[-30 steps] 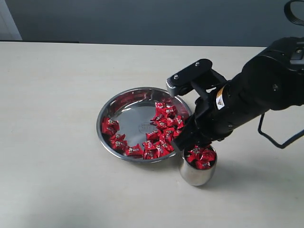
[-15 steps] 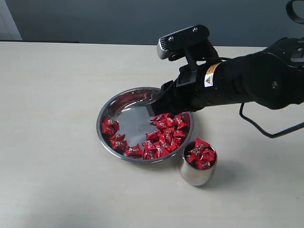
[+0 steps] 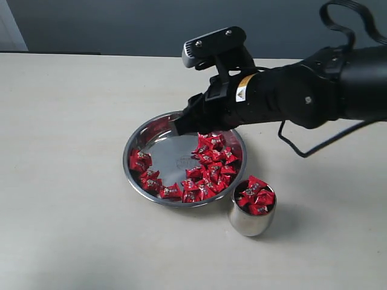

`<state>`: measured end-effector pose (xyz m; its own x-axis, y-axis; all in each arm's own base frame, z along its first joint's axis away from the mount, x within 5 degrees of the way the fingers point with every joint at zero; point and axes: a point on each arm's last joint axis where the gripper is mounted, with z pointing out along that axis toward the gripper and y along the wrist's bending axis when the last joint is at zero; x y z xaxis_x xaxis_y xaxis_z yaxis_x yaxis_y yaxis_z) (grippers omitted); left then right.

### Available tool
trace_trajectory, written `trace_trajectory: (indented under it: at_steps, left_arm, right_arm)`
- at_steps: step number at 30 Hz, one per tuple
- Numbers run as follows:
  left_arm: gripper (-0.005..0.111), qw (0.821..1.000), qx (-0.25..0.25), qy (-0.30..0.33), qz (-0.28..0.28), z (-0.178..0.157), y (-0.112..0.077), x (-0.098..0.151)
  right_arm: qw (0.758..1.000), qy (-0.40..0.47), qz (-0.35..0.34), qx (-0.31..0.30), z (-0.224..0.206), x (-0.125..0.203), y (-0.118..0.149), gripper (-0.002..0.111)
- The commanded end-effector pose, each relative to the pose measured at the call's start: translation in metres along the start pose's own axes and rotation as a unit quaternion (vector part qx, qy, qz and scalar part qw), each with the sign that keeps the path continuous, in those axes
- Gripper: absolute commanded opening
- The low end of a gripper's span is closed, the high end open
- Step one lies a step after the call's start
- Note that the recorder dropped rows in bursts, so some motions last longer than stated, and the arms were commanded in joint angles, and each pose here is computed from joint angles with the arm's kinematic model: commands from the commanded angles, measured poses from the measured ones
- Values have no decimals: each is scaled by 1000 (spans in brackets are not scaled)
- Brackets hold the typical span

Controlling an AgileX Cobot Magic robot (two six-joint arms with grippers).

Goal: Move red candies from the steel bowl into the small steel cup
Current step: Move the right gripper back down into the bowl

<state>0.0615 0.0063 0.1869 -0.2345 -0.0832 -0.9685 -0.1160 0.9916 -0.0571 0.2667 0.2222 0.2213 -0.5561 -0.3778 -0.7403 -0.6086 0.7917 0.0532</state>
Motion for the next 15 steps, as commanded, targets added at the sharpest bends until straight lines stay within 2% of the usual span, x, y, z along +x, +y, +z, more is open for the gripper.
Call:
trace_trajectory:
  at_steps: [1, 11, 15]
  left_arm:
    - [0, 1000, 3, -3, 0, 0, 0, 0]
    - [0, 1000, 3, -3, 0, 0, 0, 0]
    - [0, 1000, 3, -3, 0, 0, 0, 0]
  right_arm:
    - [1000, 17, -8, 2, 28, -8, -1, 39]
    - [998, 63, -16, 1, 89, -17, -1, 39]
    - [992, 126, 10, -8, 104, -11, 1, 39]
